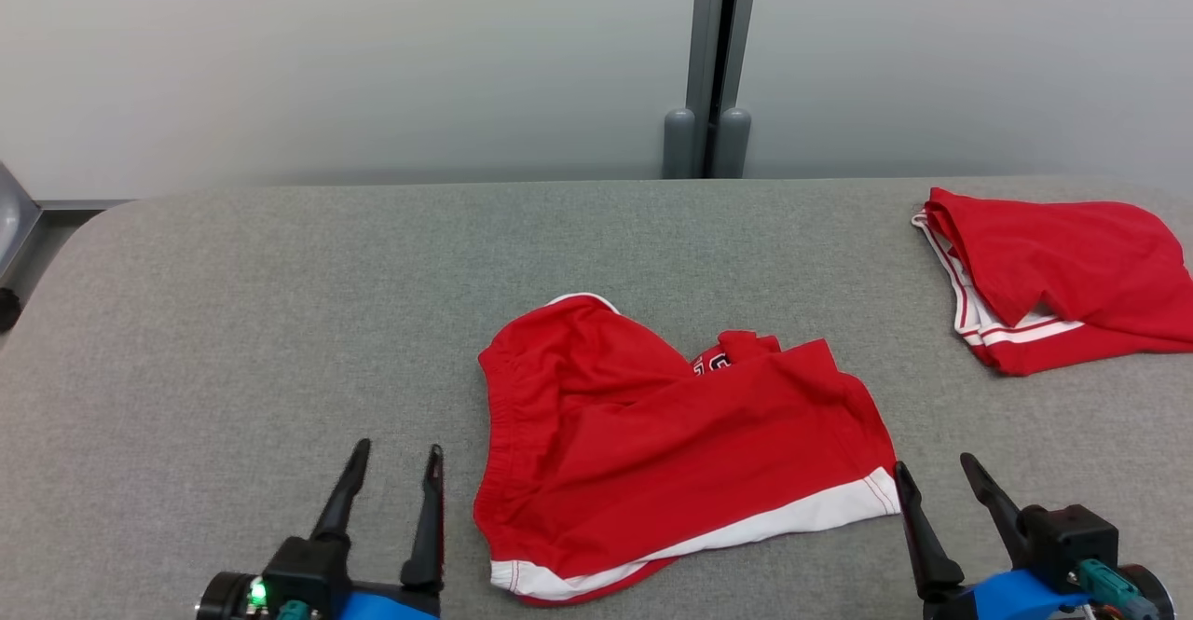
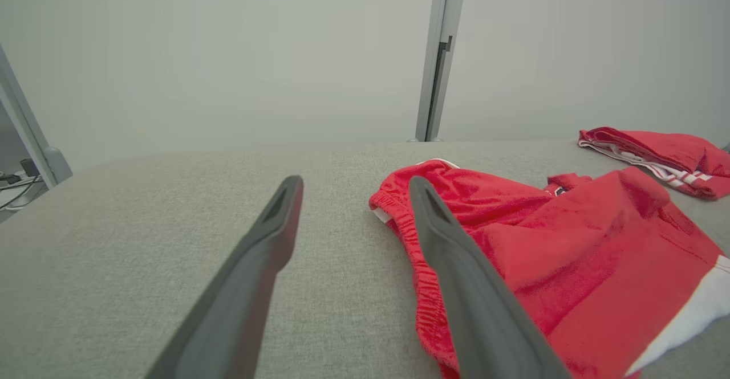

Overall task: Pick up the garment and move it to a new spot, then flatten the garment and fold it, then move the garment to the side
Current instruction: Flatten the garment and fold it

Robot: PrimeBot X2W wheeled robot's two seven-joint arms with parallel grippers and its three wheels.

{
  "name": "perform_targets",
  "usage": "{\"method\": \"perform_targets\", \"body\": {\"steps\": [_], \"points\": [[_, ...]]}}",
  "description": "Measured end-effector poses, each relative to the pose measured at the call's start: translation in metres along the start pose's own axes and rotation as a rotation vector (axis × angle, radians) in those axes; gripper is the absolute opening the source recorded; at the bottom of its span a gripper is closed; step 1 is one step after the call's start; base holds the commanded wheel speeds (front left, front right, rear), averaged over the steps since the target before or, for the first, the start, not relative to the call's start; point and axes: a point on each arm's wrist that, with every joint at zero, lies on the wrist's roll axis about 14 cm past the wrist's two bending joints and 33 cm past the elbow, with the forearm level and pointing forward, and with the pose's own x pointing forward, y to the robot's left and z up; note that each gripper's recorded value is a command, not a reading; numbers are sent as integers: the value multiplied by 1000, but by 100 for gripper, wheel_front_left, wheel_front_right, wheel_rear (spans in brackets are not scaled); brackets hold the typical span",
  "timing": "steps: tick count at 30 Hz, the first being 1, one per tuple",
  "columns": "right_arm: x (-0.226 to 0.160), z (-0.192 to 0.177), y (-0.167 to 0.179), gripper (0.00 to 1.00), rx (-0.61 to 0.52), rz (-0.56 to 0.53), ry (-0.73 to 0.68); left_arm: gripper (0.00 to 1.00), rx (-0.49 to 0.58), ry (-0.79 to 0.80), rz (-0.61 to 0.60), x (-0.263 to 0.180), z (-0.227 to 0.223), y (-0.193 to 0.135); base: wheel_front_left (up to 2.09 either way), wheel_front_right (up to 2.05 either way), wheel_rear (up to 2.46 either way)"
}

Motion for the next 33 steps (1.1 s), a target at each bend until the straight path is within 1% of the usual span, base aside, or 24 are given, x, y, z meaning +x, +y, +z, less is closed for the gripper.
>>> {"method": "perform_targets", "body": {"steps": [7, 14, 20, 25, 33], "points": [[11, -29, 3, 100, -16, 28, 90, 100, 0, 133, -136, -5, -37, -37, 0, 0, 0], [23, -52, 5, 100, -25, 51, 159, 100, 1, 280, -208, -18, -75, -52, 0, 0, 0], [30, -68, 8, 100, -24, 68, 204, 100, -19, 357, -253, -27, -94, -63, 0, 0, 0], [36, -79, 11, 100, -32, 87, 244, 100, -31, 381, -286, -30, -100, -71, 0, 0, 0], [43, -88, 6, 100, -34, 84, 281, 100, -34, 396, -318, -29, -104, -79, 0, 0, 0]]}}
